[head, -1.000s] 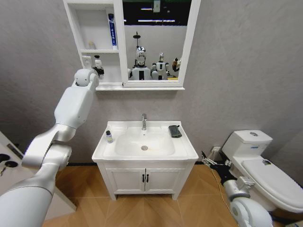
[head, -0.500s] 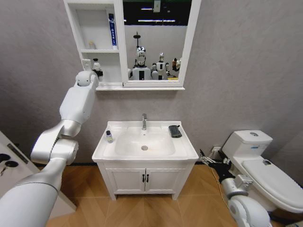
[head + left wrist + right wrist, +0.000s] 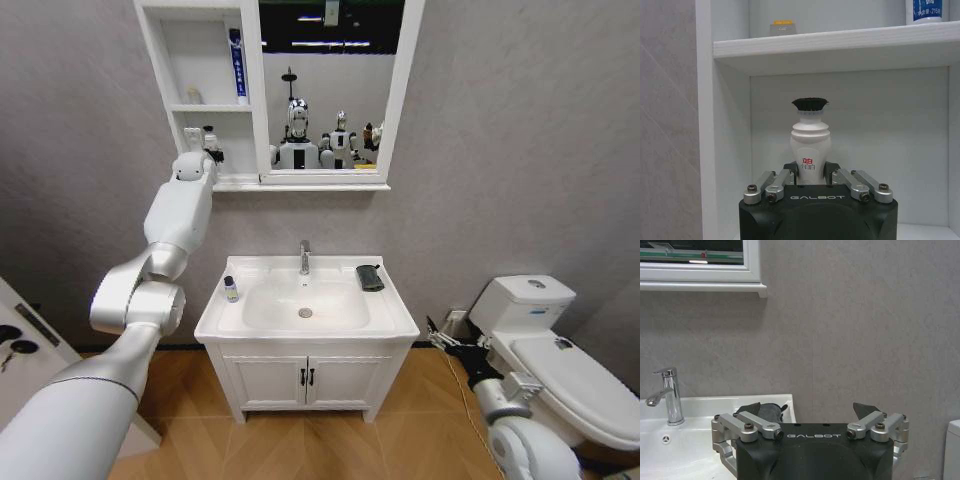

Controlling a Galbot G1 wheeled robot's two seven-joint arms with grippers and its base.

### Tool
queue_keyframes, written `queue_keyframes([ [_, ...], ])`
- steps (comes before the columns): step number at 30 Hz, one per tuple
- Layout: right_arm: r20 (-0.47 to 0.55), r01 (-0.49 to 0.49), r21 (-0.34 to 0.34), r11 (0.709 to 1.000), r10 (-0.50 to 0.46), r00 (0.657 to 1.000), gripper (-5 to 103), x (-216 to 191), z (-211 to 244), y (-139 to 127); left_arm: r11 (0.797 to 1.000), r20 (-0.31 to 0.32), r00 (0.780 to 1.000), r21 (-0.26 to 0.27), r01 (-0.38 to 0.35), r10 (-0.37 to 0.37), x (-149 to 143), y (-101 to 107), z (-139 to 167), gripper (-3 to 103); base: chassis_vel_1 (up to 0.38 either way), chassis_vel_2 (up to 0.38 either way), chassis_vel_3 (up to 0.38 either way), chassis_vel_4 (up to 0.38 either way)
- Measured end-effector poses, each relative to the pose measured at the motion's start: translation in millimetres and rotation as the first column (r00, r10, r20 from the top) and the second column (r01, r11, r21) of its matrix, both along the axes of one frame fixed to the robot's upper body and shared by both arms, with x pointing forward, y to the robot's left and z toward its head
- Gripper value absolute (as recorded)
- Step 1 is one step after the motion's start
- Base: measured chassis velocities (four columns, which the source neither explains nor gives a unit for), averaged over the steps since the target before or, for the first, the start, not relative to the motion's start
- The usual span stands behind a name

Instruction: Move facial cleanser and shampoo from washbasin to cabinet, then wipe washbasin with towel.

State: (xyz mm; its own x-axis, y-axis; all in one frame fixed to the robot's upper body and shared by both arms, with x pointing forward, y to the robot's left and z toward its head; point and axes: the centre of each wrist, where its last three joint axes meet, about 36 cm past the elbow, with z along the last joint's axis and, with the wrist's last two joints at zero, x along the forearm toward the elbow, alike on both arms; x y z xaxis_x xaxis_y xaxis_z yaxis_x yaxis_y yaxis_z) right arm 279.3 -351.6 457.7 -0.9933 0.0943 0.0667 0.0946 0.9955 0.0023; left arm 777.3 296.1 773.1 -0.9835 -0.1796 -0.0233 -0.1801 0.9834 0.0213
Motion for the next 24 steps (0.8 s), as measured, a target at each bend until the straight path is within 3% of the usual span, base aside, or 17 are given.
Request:
queue_keyframes([
  [17,0.019,-0.006,-0.008,1.0,0.007,1.0,100,-3,6,1,0.999,-0.026,0.999,-0.004,-0.046,0.046,1,14,-9,24,0.0,0.0,0.0,0.0],
  [20,0.024,-0.008,-0.01,1.0,0.009,1.0,100,-2,9,1,0.999,-0.033,0.999,-0.011,-0.031,0.03,1,14,-9,41,0.0,0.0,0.0,0.0],
  [24,0.022,-0.01,-0.009,1.0,0.01,1.0,100,-2,9,1,0.999,-0.033,0.999,-0.016,-0.028,0.027,1,14,-8,51,0.0,0.0,0.0,0.0],
])
